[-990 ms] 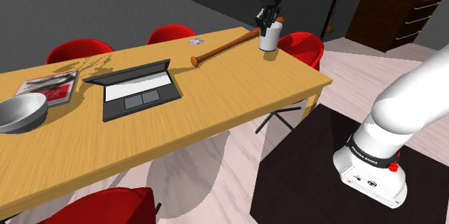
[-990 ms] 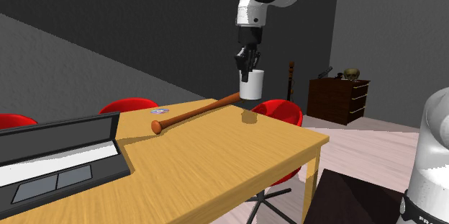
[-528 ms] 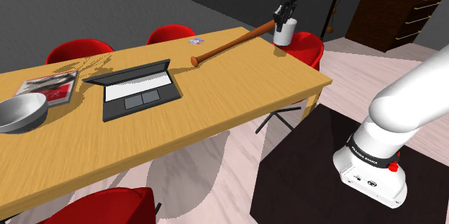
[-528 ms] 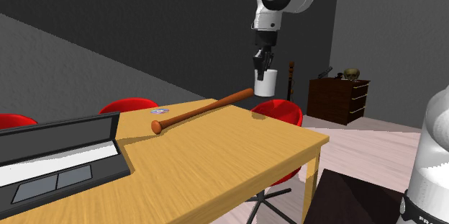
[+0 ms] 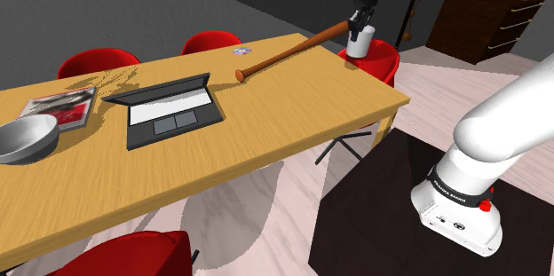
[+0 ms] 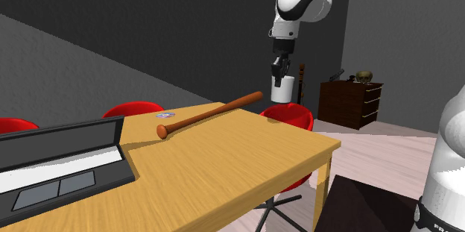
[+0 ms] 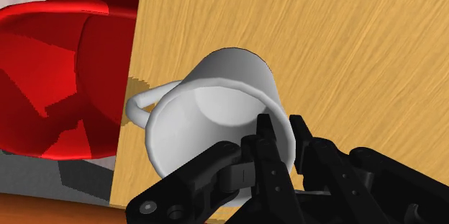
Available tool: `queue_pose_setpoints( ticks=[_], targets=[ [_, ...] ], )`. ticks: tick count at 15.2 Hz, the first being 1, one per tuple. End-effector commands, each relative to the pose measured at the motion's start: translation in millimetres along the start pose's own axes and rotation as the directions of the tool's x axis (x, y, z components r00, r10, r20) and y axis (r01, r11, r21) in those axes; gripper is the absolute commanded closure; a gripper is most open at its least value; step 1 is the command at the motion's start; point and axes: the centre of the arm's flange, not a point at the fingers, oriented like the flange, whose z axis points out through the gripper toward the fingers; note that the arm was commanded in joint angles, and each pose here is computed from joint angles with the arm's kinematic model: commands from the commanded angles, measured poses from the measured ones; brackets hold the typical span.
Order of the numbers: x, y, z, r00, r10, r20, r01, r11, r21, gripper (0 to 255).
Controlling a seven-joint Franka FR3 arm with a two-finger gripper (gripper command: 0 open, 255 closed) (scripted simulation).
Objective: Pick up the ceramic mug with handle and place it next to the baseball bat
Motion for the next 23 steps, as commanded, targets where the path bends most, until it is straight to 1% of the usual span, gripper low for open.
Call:
queue_pose_setpoints(
  ticks=[1,23],
  targets=[
    [-2,1,10,1.000,0.000,-0.001,0.000,1.000,0.000,255],
    [-14,-8,125,1.000,0.000,-0.001,0.000,1.000,0.000,255]
  ],
)
